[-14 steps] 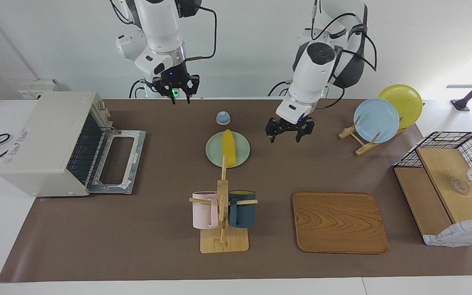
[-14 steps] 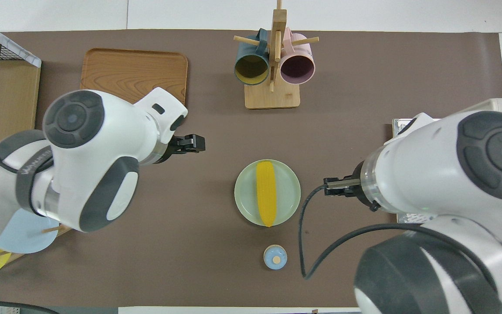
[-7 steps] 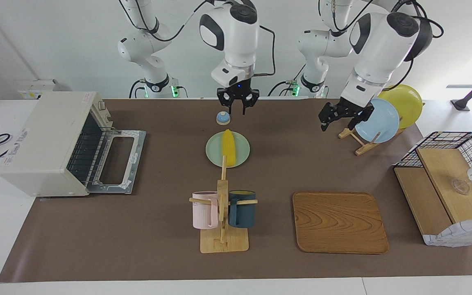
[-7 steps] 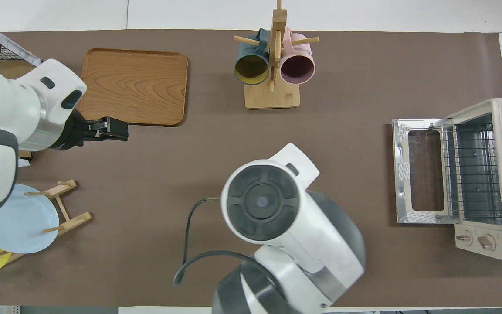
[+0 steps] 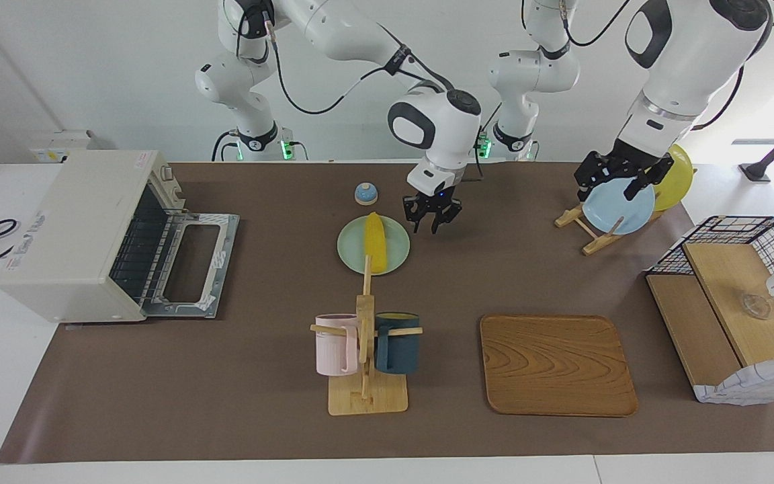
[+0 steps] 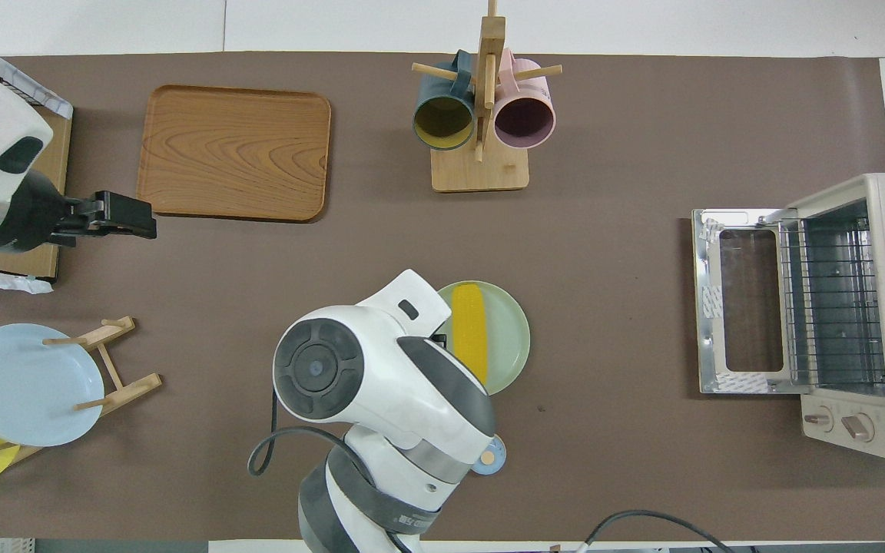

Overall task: Put corn in oven
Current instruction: 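Grasp the green plate rim with the right gripper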

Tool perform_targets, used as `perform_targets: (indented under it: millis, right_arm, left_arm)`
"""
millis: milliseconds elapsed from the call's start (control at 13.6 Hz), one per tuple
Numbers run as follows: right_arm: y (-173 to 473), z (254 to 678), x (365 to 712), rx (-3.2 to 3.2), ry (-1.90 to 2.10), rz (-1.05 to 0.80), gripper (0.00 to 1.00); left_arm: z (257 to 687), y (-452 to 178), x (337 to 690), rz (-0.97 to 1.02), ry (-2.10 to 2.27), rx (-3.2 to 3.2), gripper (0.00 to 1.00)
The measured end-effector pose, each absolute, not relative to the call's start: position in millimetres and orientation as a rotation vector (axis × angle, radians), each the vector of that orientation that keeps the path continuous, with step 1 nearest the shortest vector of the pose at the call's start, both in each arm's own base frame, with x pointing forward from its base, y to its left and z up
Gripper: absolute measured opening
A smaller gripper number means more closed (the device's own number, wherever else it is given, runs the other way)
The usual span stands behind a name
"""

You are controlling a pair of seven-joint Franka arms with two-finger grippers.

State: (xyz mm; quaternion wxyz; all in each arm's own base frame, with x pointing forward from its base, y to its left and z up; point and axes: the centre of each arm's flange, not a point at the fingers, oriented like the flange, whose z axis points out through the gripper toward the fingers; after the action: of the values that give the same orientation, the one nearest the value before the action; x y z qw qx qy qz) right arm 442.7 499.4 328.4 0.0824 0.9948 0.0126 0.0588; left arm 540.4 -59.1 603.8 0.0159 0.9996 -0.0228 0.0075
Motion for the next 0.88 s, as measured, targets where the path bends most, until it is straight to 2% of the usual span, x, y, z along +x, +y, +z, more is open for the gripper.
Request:
perform_targets:
  millis: [367,660,734,880]
  right_arm:
    - [482.7,301.7,433.2,2.944,0.09,0.187,0.46]
    - [472.5,288.8,425.5,2.941,0.102,0.177,0.41]
    - [471.3,289.3,424.9,2.94,0.102,0.177,0.33]
    - [469.1,291.2,423.8,2.93,0.114,0.182,0.05]
  left_arm:
    - [608.3,-48.6,517.6,-0.105,-0.088,3.115,1.0]
    - [608.4,-65.5,515.4,-0.072,-0.135,3.115,1.0]
    - [608.3,-66.9,519.0,-0.056,-0.135,3.114,1.0]
    - [607.7,-66.8,529.2,-0.038,-0.129,3.113,1.0]
